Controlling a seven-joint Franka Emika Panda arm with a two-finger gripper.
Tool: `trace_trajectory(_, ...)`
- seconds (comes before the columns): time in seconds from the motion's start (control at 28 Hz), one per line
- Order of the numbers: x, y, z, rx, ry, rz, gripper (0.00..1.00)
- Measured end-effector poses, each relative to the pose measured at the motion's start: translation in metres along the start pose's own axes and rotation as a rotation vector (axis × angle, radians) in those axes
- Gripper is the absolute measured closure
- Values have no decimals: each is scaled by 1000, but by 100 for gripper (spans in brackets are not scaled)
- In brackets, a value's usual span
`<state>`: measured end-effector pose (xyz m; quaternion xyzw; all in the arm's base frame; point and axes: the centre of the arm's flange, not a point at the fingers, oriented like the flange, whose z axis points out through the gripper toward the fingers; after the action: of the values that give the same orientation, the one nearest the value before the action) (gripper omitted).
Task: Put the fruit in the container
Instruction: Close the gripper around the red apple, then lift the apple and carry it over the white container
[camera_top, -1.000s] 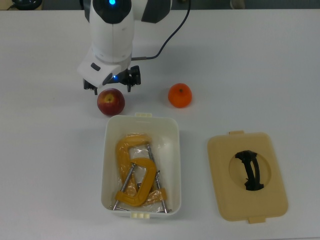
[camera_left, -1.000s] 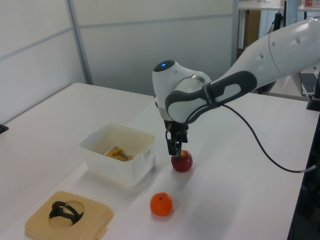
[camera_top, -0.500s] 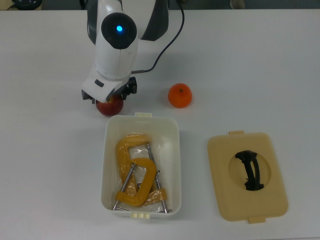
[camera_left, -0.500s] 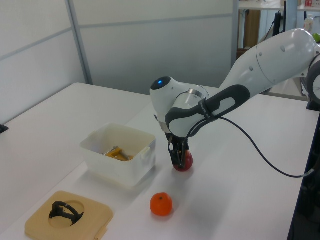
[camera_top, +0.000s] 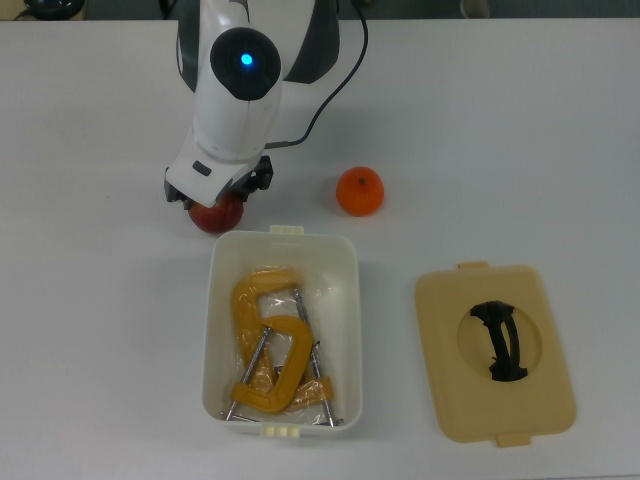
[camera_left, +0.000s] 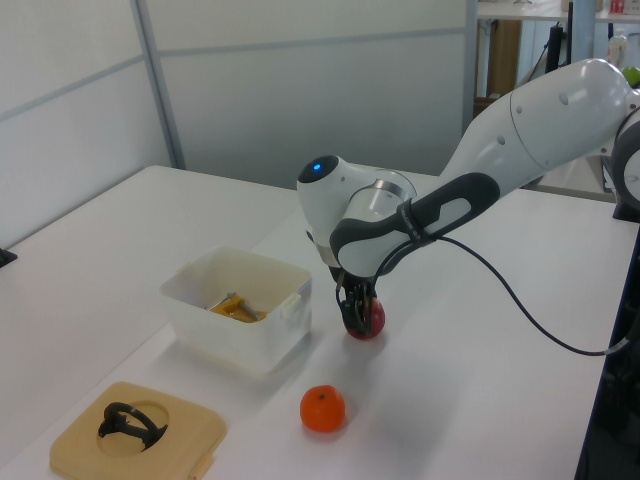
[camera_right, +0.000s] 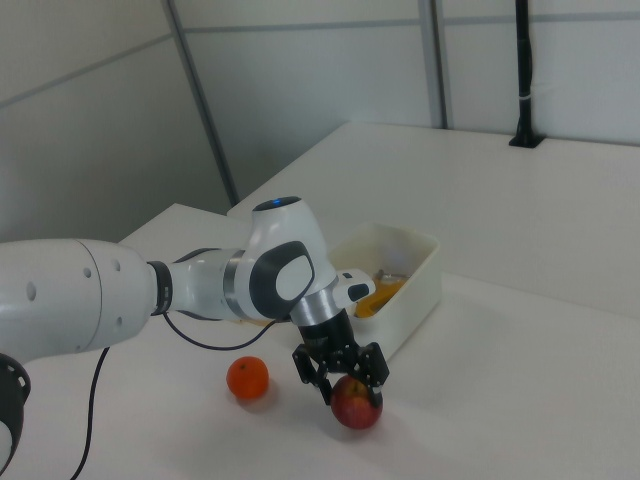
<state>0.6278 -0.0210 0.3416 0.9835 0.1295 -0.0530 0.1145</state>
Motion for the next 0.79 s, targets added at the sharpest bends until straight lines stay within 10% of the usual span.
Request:
trace_trajectory(0.36, -10, 12, -122, 112, -92, 10, 11)
trace_trajectory(0.79, 19, 19, -197, 179, 221, 176, 11)
